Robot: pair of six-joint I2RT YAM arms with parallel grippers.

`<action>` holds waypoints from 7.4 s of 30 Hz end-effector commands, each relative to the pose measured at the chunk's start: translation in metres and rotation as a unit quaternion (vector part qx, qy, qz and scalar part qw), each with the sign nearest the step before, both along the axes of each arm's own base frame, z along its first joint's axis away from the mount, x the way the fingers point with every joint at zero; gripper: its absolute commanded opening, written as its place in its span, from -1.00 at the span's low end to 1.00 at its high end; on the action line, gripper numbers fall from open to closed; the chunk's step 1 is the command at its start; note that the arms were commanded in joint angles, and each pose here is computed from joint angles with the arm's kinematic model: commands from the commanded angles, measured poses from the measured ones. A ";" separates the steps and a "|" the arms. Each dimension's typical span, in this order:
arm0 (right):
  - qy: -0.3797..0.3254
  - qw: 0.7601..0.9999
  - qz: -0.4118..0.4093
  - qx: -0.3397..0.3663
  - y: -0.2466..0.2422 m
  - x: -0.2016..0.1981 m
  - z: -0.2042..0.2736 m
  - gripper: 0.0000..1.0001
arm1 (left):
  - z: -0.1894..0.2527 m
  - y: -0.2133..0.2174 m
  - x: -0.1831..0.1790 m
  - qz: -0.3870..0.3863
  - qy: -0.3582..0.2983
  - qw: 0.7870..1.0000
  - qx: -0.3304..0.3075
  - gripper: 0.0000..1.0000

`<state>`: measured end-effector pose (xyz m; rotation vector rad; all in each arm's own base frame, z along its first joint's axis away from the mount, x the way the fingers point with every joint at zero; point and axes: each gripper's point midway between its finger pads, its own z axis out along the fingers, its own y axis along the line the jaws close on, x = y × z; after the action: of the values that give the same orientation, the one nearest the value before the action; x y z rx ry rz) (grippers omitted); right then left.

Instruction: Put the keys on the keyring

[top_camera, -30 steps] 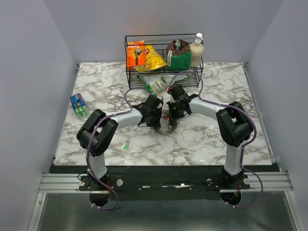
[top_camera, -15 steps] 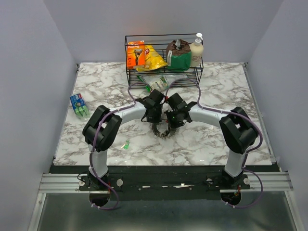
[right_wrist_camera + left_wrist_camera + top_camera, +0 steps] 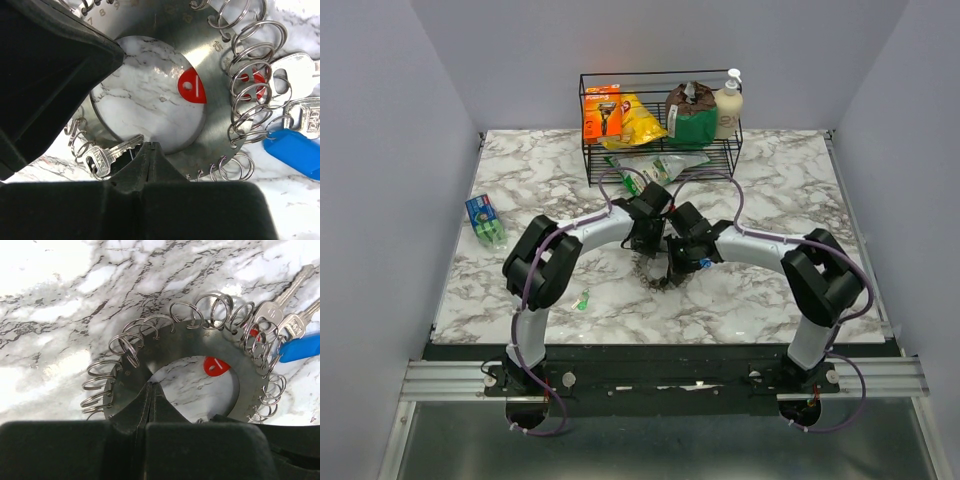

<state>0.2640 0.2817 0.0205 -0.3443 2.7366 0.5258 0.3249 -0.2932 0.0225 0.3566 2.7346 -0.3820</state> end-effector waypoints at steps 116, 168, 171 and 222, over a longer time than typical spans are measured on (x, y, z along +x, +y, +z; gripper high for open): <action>0.043 0.997 0.063 0.018 0.009 -0.065 -0.004 -0.92 | -0.013 0.008 -0.011 0.057 0.010 0.986 -0.156 0.33; -0.149 0.985 0.045 -0.075 0.033 0.033 0.044 -0.94 | 0.083 0.072 -0.044 0.094 -0.092 0.965 -0.228 0.39; -0.143 0.984 0.041 -0.101 0.029 0.038 0.032 -0.95 | 0.083 0.074 -0.046 0.096 -0.093 0.965 -0.225 0.39; 0.012 0.987 -0.063 -0.145 -0.090 0.005 -0.037 -0.99 | 0.068 0.072 -0.042 0.085 -0.082 0.970 -0.212 0.41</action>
<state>0.3272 0.2160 0.0172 -0.1754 2.6142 0.1663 0.2785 -0.2223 0.0928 0.0253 2.4220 -0.8461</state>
